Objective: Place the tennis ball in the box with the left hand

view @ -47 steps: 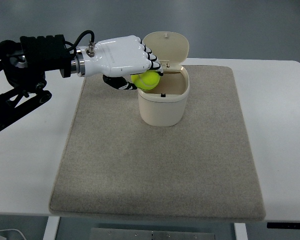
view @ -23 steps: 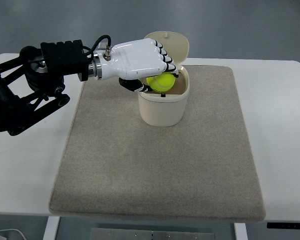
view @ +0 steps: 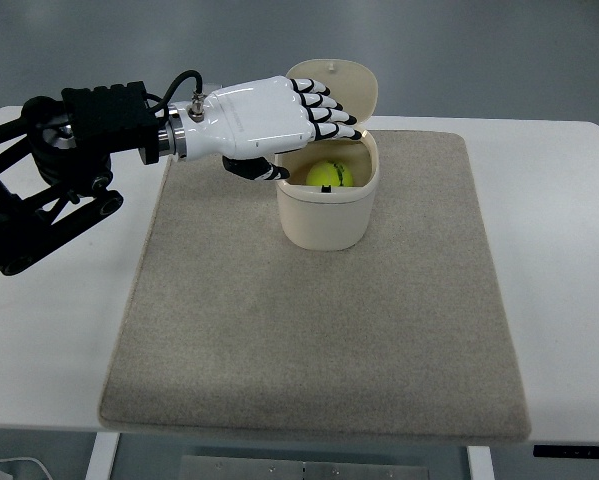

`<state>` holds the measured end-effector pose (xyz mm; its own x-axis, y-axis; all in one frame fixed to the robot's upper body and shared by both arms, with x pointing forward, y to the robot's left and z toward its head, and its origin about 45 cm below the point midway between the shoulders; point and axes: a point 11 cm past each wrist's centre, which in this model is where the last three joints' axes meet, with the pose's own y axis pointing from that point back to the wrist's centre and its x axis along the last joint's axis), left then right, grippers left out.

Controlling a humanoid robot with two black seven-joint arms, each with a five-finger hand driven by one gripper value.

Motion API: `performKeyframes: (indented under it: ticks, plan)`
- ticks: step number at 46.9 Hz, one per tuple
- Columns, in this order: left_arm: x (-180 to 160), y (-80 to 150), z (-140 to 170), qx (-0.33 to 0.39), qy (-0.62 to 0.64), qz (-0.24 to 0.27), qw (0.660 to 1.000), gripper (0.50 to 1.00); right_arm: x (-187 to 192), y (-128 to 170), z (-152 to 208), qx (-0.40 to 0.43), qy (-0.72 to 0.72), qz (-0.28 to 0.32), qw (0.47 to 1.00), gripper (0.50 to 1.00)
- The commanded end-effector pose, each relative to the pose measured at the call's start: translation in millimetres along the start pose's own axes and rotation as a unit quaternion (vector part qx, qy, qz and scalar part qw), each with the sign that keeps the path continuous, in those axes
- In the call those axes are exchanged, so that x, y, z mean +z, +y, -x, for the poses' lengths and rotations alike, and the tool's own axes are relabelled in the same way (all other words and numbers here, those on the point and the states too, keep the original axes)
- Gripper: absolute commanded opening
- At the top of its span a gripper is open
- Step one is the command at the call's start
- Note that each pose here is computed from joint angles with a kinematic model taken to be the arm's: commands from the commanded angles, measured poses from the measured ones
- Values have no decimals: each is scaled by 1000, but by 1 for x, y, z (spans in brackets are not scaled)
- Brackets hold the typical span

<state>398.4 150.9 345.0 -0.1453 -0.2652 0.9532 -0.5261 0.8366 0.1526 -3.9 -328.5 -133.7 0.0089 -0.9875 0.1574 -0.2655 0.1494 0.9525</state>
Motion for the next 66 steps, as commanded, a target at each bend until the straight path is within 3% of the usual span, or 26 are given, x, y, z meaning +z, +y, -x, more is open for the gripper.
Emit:
performKeyframes:
  ticks: [1, 13, 25, 33, 42, 49, 55, 62, 66]
  plan:
    - [-3, 10, 1, 11, 16, -5, 1000, 990, 0, 0, 0, 0, 0, 0, 1000, 938]
    - [-21, 67, 7, 43, 189, -45, 980, 992, 0, 0, 0, 0, 0, 0, 1000, 938]
    - [-71, 116, 20, 130, 432, -138, 882, 992, 0, 0, 0, 0, 0, 0, 1000, 938]
    - [-92, 131, 30, 166, 509, -172, 827, 992, 0, 0, 0, 0, 0, 0, 1000, 938]
    - [-89, 142, 56, 178, 573, -194, 776, 992, 0, 0, 0, 0, 0, 0, 1000, 940]
    - [-103, 157, 69, 218, 665, -205, 684, 992, 0, 0, 0, 0, 0, 0, 1000, 940]
    - [-113, 168, 76, 241, 744, -175, 598, 992, 1, 0, 0, 0, 0, 1, 1000, 938]
    - [-124, 184, 90, 253, 800, -156, 521, 992, 0, 0, 0, 0, 0, 0, 1000, 938]
    - [-123, 182, 100, 241, 833, -147, 476, 992, 0, 0, 0, 0, 0, 0, 1000, 940]
